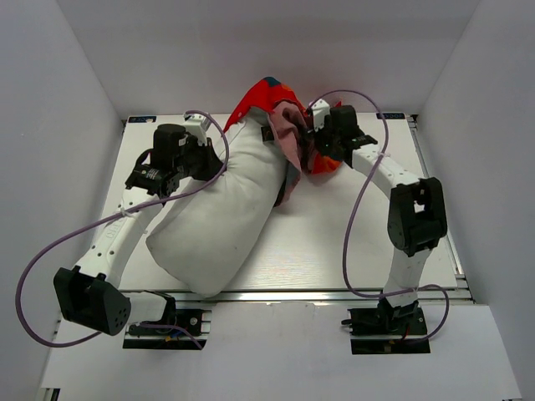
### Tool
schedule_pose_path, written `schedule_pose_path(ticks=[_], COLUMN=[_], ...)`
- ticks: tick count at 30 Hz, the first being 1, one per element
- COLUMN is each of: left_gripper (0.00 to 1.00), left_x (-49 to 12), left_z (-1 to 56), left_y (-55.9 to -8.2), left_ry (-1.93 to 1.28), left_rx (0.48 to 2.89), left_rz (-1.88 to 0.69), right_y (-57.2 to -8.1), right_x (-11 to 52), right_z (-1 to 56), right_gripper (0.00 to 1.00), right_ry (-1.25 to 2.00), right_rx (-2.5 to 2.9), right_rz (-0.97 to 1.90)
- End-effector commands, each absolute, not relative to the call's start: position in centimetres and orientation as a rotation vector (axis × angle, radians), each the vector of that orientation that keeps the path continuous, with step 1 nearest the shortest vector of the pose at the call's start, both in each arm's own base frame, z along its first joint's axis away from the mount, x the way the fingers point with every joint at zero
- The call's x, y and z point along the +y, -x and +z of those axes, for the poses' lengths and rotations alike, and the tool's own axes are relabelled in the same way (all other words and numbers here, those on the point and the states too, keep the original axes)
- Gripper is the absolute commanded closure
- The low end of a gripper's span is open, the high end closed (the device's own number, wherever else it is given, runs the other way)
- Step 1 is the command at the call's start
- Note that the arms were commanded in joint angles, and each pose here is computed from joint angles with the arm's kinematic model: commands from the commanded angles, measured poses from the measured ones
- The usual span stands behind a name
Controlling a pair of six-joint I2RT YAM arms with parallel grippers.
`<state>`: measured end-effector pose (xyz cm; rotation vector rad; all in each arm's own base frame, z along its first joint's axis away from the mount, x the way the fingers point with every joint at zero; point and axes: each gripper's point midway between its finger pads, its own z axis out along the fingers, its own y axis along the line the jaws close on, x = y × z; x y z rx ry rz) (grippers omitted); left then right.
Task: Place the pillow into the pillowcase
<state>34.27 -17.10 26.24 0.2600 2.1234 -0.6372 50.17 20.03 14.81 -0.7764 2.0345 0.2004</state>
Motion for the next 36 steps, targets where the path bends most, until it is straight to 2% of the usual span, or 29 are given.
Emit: schedule_pose_path(ticks=[1,6,12,17,23,26,28,34,35,36], left_gripper=[1.0,1.0,1.0,1.0,1.0,1.0,1.0,1.0,1.0,1.0], left_x=[-17.1,-18.3,-22.3,-23.7,-24.5,-25.5,-25.8,-26.0,-25.9,-26.0], left_z=[27.5,26.6,23.6,20.9,20.8,21.5,22.0,22.8,22.8,22.8], left_y=[-33.3,-32.3,-28.6,-25.5,-24.7,-24.7,-24.9,-25.4,-25.5,-25.5], left_ry=[-0.299,-0.355,-0.569,-0.723,-0.767,-0.809,-0.822,-0.82,-0.815,-0.813], left_rx=[2.088,2.078,2.142,2.223,2.221,2.204,2.192,2.172,2.175,2.176], left_rz=[-0.658,-0.75,-0.832,-0.8,-0.823,-0.824,-0.822,-0.811,-0.807,-0.805], right_y=[-53.0,-54.0,-54.7,-54.0,-53.4,-55.3,-58.1,-64.2,-64.6,-64.7], right_x=[17.4,16.1,15.1,13.3,12.0,12.3,12.1,8.3,7.7,6.2], right_z=[28.6,38.9,49.0,54.5,59.5,59.5,56.5,42.7,39.9,38.7], right_gripper=[1.0,1.0,1.0,1.0,1.0,1.0,1.0,0.68,0.56,0.5], right_ry=[0.736,0.676,0.495,0.347,0.24,0.262,0.313,0.513,0.556,0.555], right_rx=[1.634,1.367,1.135,0.963,0.819,0.823,0.878,1.237,1.339,1.392], right_rz=[-0.079,-0.241,-0.315,-0.366,-0.387,-0.431,-0.508,-0.651,-0.651,-0.661])
